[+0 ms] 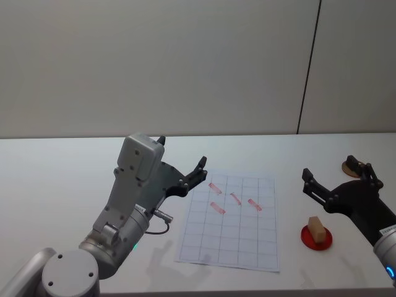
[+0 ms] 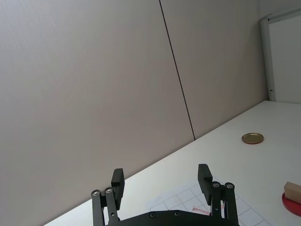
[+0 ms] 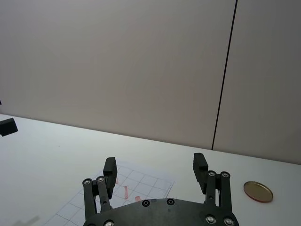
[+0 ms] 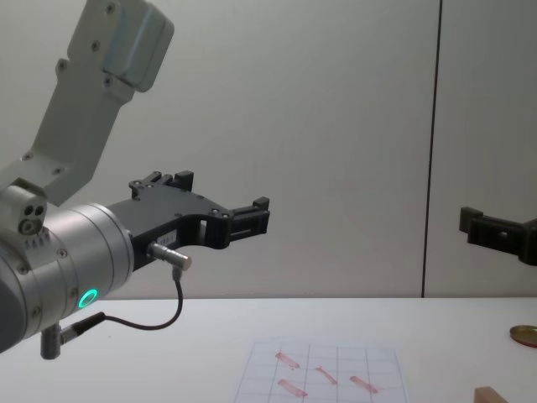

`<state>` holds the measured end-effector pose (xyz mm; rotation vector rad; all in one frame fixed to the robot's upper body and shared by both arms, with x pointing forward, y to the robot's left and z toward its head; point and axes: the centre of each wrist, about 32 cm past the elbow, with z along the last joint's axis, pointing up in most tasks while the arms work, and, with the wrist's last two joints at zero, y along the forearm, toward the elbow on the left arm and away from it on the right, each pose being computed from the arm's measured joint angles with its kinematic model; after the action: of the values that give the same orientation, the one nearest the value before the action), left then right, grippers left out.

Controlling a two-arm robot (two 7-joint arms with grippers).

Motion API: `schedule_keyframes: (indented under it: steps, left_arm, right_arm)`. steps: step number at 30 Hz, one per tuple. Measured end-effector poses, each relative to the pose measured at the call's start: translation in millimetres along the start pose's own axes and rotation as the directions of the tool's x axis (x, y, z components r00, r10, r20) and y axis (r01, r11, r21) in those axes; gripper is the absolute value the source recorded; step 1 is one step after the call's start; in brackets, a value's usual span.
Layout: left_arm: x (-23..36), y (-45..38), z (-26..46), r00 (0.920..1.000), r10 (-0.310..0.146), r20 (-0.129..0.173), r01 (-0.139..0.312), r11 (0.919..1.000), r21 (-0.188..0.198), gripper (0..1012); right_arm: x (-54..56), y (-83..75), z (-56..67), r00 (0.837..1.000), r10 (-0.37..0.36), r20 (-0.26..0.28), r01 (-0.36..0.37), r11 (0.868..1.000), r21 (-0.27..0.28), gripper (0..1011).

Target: Use the one hand to pick up the stamp and affix it onto the A4 paper.

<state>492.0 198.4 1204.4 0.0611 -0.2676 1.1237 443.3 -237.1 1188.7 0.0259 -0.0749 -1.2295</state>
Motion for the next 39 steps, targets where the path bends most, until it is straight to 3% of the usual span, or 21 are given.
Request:
schedule_keyframes:
  steps: [39]
  left_arm:
    - [0.0, 0.0, 0.0, 1.0000, 0.000, 0.000, 0.000, 1.0000, 0.000, 993]
  right_arm:
    - [-0.3, -0.3, -0.4, 1.000, -0.001, 0.000, 0.001, 1.000, -0.001, 1001]
